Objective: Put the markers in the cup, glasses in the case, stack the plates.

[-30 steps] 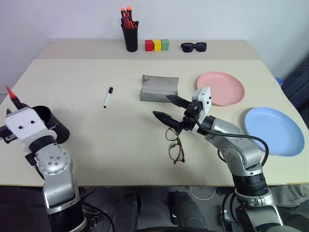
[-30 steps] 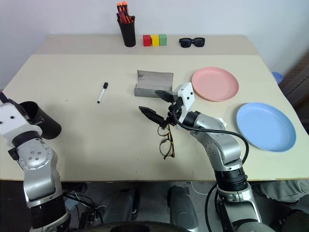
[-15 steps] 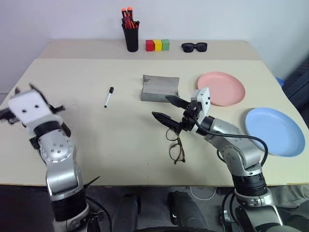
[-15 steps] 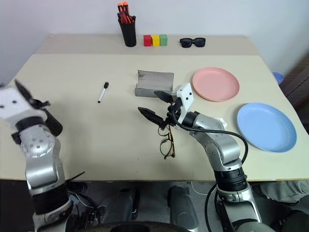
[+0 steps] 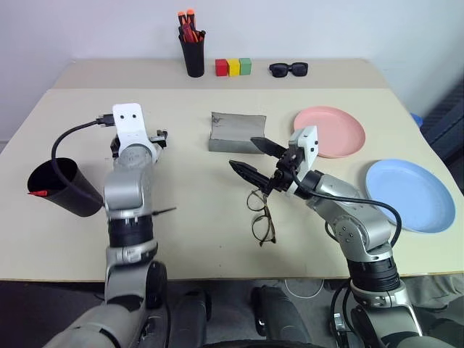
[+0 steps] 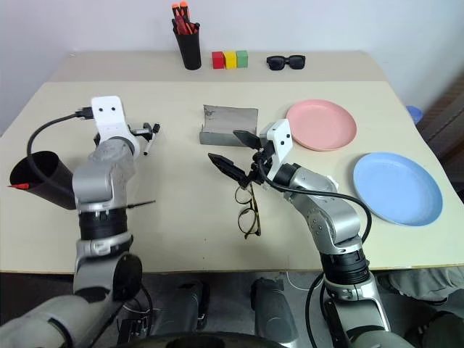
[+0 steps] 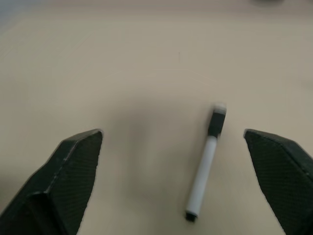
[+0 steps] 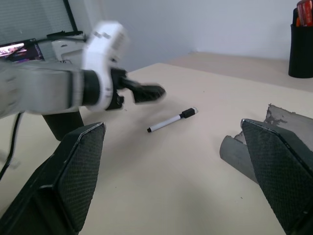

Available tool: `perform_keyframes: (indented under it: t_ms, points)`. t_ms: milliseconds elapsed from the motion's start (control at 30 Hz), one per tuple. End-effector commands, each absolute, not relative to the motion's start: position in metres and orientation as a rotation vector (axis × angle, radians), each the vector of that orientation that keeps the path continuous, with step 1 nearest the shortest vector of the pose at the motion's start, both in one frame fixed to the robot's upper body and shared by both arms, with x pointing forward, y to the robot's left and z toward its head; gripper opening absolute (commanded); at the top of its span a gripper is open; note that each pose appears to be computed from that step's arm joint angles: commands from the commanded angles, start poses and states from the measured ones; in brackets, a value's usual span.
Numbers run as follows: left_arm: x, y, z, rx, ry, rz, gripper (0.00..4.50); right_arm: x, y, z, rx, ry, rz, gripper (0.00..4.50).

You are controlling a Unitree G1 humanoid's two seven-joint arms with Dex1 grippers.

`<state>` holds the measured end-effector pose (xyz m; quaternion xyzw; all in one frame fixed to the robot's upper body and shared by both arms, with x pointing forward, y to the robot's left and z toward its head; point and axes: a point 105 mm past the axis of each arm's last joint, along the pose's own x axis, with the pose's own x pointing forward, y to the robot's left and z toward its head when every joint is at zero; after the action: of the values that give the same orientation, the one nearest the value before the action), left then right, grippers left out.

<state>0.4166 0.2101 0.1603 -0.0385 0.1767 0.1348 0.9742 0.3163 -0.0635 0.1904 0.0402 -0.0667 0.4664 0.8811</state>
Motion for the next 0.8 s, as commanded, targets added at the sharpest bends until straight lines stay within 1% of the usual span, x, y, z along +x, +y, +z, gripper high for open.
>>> perform_keyframes:
  t_ms: [33, 200, 300, 400, 433, 467, 500, 633, 700, 733, 800]
  points:
    - [0.434, 0.204, 0.153, -0.098, 0.46, 0.224, 4.49, 0.311, -0.062, 0.204, 0.07, -0.202, 0.973, 4.5]
    - [0.447, 0.192, 0.141, -0.107, 0.564, 0.151, 4.49, 0.301, -0.059, 0.202, 0.059, -0.181, 1.022, 4.5]
    - [0.451, 0.189, 0.137, -0.09, 0.591, 0.131, 4.49, 0.291, -0.059, 0.192, -0.009, -0.139, 1.077, 4.5]
    - [0.453, 0.186, 0.136, -0.097, 0.594, 0.115, 4.49, 0.29, -0.061, 0.187, -0.057, -0.118, 1.076, 4.5]
    - [0.454, 0.185, 0.135, -0.101, 0.594, 0.112, 3.96, 0.29, -0.062, 0.186, -0.066, -0.115, 1.072, 4.5]
    - [0.454, 0.185, 0.135, -0.103, 0.597, 0.111, 3.64, 0.29, -0.062, 0.184, -0.076, -0.112, 1.07, 4.5]
    - [0.454, 0.185, 0.134, -0.103, 0.6, 0.111, 3.21, 0.291, -0.062, 0.183, -0.083, -0.11, 1.068, 4.5]
    - [0.453, 0.187, 0.134, -0.113, 0.603, 0.125, 1.17, 0.291, -0.061, 0.182, -0.09, -0.108, 1.066, 4.5]
    - [0.455, 0.188, 0.14, -0.154, 0.561, 0.125, 0.21, 0.292, -0.06, 0.181, -0.09, -0.108, 1.069, 4.5]
    - [0.458, 0.191, 0.149, -0.149, 0.494, 0.137, 0.05, 0.292, -0.06, 0.181, -0.091, -0.108, 1.069, 4.5]
    - [0.464, 0.198, 0.177, -0.074, 0.302, 0.168, 0.05, 0.293, -0.059, 0.181, -0.091, -0.109, 1.069, 4.5]
